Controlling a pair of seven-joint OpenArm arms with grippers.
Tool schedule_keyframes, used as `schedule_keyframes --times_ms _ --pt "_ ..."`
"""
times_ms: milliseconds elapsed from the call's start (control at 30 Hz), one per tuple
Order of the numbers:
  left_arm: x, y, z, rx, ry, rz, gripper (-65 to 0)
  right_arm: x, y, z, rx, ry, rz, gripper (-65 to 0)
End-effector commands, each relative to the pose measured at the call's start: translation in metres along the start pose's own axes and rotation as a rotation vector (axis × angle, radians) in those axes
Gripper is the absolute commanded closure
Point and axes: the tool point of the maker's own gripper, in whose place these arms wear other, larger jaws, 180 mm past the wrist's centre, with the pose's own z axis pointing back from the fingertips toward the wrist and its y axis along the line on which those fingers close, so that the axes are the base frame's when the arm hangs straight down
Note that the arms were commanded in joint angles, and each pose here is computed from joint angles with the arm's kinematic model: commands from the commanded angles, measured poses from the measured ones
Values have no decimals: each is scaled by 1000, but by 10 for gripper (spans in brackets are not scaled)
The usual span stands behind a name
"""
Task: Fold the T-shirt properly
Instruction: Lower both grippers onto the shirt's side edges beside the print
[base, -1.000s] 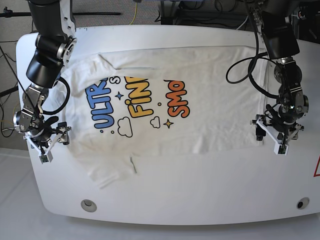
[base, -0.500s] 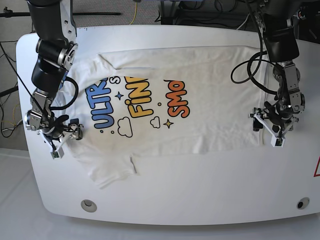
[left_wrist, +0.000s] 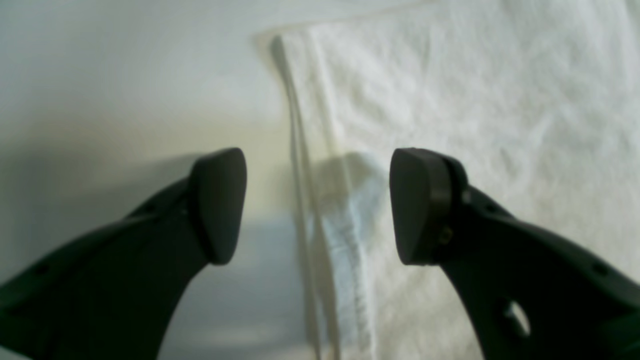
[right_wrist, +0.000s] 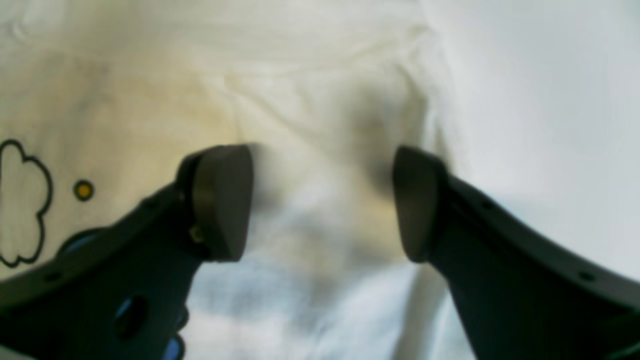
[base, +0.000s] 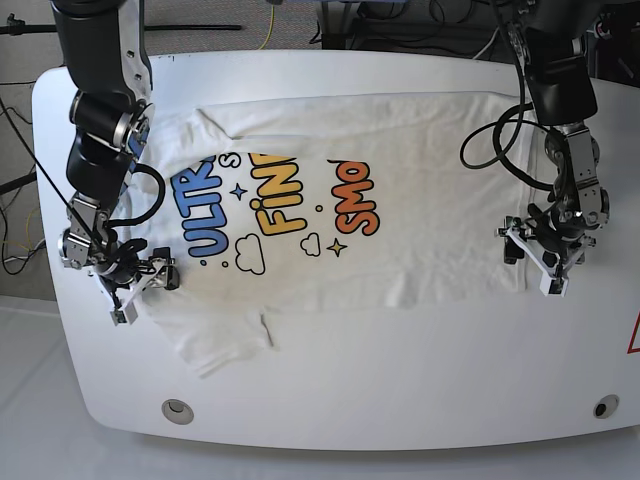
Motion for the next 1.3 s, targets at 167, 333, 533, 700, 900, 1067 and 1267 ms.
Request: schedule_keyframes --times_ms 167,333,533,700,900,1067,1267 --pt "33 9 6 16 -85 -4 -416 33 -21 14 -29 -90 -4 -417" --pt "35 10 8 20 -93 -7 -415 30 -24 15 -33 -91 -11 -418" --pt "33 10 10 21 -96 -9 -415 21 -26 15 -37 -85 -21 -420" --pt "33 10 10 21 -101 -10 -415 11 -27 15 -38 -72 -27 -420" --pt "31 14 19 37 -111 -16 -420 -13 -28 15 -43 -30 -32 -419" --pt "27 19 30 57 -119 -31 -425 -27 -29 19 -63 -5 -3 -421" --pt "21 23 42 79 -122 -49 -428 -32 -31 32 -108 5 52 -424"
